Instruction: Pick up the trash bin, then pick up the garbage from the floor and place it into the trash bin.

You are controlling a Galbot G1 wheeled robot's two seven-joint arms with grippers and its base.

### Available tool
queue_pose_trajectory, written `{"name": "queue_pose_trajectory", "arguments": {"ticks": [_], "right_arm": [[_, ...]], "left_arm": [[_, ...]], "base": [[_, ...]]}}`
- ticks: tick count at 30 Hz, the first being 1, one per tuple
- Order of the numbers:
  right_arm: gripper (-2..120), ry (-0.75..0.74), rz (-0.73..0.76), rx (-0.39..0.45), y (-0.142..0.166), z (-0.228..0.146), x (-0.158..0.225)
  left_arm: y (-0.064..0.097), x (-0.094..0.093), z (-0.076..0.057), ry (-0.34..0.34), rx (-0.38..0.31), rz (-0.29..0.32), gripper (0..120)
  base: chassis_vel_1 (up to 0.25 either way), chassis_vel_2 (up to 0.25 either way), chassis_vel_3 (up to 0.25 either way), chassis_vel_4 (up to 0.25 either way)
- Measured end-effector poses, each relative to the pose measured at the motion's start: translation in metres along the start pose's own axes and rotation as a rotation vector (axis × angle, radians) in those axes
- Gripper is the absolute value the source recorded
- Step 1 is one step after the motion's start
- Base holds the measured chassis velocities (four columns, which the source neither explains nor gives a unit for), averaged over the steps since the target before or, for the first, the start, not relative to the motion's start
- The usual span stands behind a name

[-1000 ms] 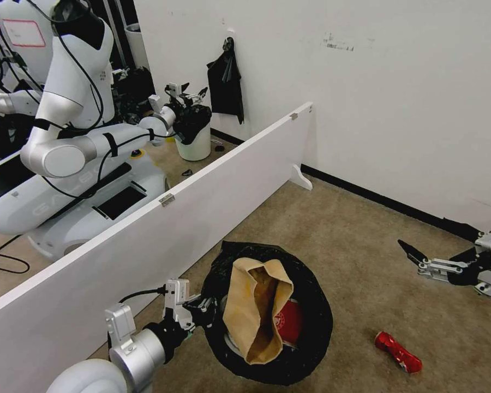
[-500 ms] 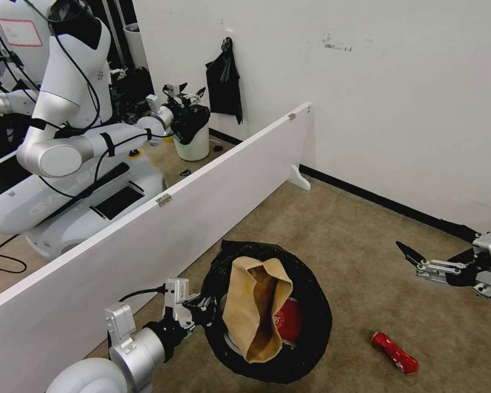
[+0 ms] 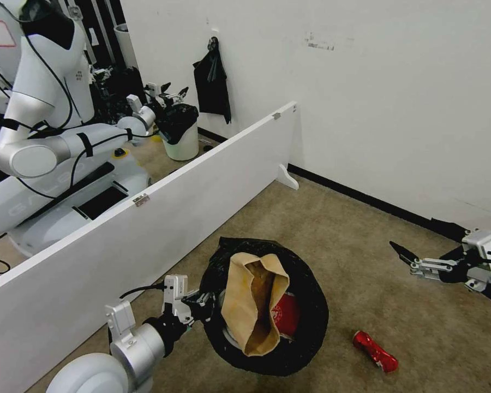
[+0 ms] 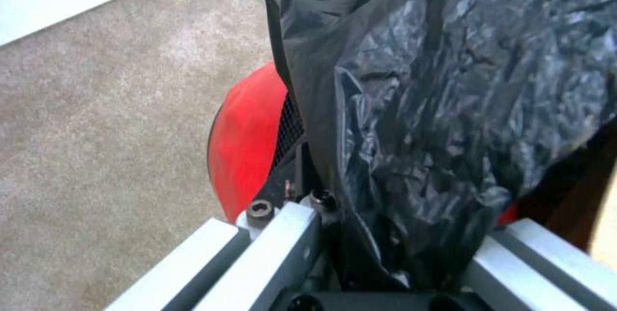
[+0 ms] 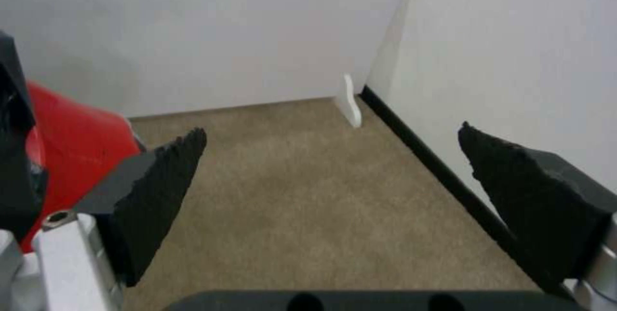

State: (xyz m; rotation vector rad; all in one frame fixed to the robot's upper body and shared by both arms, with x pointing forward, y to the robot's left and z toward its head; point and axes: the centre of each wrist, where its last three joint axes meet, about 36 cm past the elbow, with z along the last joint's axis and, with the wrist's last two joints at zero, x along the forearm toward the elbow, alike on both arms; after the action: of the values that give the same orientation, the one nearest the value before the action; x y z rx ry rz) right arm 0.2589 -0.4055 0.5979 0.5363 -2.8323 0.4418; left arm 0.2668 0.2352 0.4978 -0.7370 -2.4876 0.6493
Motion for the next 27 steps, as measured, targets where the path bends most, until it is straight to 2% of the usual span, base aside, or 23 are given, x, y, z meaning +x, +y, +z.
{"name": "queue_pose_trajectory", "arguments": {"ticks": [5,10,27], "right_arm": [[100,0.037,-0.026,0.002,-0.003,0.003,-0.012],[100,0.109,-0.059,-0.016,-0.008,0.004,-0.034],[100,0.373,-0.082,-0.130,-0.012,0.022,-0.091]], "left_arm": [[0.005,-0.002,0.001,-0.001,-0.008,-0.023,0],[0.016,-0.004,0.007,0.001,-0.049,-0.102,0],[0.010,0.002,0.009,-0.030,-0.036,-0.136,0]], "base": [[0.000,0.000,0.000,0.000],[0.000,0.000,0.000,0.000],[0.000,0.000,0.000,0.000]]}}
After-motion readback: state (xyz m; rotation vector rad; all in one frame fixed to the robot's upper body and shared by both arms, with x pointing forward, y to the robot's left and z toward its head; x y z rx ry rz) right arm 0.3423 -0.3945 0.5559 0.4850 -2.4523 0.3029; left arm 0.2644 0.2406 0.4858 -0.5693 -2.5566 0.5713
